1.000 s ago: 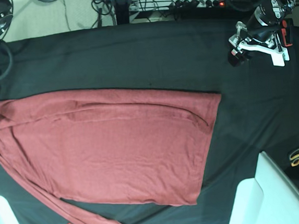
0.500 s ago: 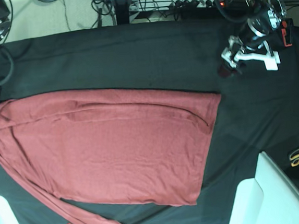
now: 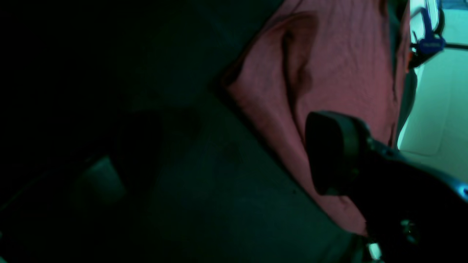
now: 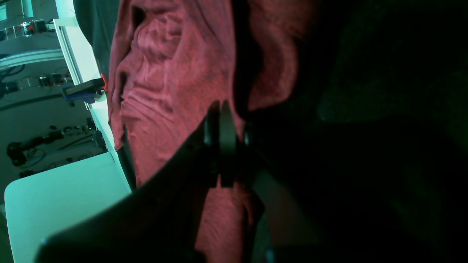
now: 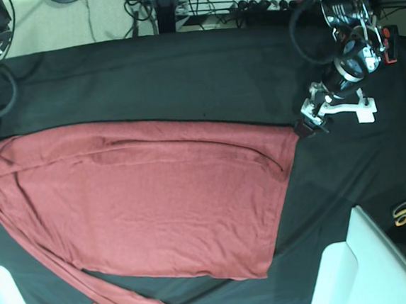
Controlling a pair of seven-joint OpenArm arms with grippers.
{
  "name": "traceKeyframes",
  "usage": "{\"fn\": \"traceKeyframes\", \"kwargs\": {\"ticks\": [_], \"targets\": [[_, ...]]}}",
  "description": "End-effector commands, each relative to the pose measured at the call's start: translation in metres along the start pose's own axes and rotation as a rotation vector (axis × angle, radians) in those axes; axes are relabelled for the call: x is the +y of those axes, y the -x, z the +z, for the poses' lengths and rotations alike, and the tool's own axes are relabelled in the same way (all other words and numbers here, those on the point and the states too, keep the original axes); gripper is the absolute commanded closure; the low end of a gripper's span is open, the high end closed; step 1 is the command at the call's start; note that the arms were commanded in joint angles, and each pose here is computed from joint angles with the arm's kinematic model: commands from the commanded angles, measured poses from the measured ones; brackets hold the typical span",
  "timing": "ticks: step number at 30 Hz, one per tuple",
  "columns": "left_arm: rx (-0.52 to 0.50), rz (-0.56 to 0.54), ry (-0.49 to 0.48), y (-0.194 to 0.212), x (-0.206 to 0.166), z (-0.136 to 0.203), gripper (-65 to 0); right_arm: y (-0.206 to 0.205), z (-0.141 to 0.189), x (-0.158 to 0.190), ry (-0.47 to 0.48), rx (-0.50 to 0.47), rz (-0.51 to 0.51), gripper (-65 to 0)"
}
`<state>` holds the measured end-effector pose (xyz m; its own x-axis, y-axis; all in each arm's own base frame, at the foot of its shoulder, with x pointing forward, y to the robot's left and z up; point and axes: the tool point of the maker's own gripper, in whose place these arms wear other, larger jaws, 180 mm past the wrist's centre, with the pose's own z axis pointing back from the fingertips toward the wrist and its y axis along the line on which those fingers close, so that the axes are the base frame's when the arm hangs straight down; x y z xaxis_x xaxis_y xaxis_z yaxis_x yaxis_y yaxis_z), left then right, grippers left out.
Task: Fold the T-shirt properly
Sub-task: 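Lower the left gripper onto the shirt's side edge and grasp it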
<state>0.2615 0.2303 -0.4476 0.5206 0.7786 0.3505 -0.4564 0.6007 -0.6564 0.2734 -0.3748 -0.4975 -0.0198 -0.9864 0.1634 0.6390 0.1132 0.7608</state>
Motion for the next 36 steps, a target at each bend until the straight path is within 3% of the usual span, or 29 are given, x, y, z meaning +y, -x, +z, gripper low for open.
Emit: {"fn": "traceKeyframes", "kwargs": {"ticks": [1,8,12,19,30,36], "targets": [[-0.028,-0.009,0.033,-0.012,-0.010,-0.001,-59.6,-0.014,0.001,0.012,-0.030,-0.027,0.007,-0.6],[0.036,-0.064,0.094,0.004,-0.044,-0.022,-59.4,-0.014,0.001,0.011,-0.028,-0.026,0.008,-0.6],[0.044,-0.038,0.114,0.004,-0.053,-0.033,-59.4,-0.014,0.001,0.011,-0.028,-0.026,0.008,-0.6],[0.068,0.004,0.102,0.010,-0.048,-0.043,-59.4,-0.015,0.002,0.010,-0.027,-0.028,0.008,-0.6],[0.019,0.054,0.053,0.011,-0.026,-0.053,-59.2,-0.014,0.002,0.010,-0.027,-0.026,0.008,-0.6],[0.022,0.065,0.063,0.009,-0.032,-0.060,-59.2,-0.014,0.002,0.010,-0.027,-0.026,0.008,-0.6]]}}
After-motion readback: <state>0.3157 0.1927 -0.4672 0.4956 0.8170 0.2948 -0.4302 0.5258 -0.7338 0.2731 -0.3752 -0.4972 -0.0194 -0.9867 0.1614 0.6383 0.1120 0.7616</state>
